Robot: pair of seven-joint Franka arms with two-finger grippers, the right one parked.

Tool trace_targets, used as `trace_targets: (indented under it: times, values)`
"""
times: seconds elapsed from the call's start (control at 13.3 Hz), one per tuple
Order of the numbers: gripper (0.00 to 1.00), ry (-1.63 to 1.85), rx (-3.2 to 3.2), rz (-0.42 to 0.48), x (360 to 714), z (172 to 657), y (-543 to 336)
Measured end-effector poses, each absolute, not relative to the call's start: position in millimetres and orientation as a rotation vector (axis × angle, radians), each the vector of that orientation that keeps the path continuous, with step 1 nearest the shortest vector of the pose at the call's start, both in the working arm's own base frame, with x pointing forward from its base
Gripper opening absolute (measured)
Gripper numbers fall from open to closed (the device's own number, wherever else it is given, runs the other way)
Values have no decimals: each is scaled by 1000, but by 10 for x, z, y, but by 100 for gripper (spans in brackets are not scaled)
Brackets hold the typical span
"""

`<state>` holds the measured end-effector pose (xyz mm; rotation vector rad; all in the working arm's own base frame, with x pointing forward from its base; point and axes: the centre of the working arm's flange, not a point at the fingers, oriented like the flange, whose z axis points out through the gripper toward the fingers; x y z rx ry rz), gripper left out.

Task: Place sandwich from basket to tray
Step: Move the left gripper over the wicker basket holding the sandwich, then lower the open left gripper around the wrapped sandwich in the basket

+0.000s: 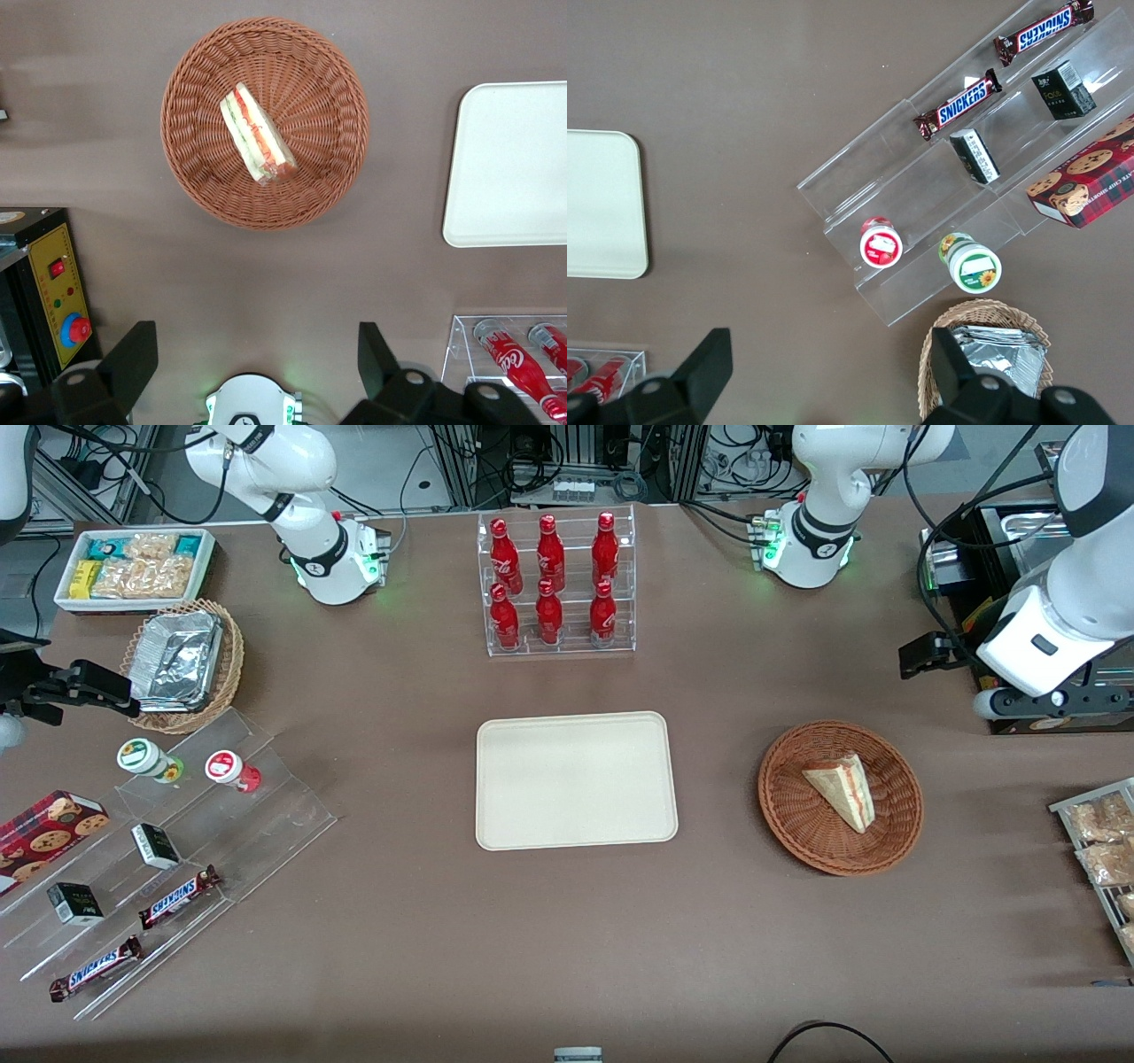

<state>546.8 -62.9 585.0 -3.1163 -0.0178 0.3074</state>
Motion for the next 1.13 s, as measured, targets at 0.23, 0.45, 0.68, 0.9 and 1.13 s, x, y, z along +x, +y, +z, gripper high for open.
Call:
trace_targets:
  times: [0.23, 0.45, 0.68, 0.9, 1.13]
  values:
    - [100, -18, -3117, 290, 5535, 5575, -637]
    - [100, -19, -3118, 257, 5581, 5132, -645]
    - [100, -26, -3124, 204, 5597, 4759, -644]
    - [100, -53, -3127, 146, 5580, 4395, -582]
    - [100, -120, -3130, 95, 5533, 4088, -505]
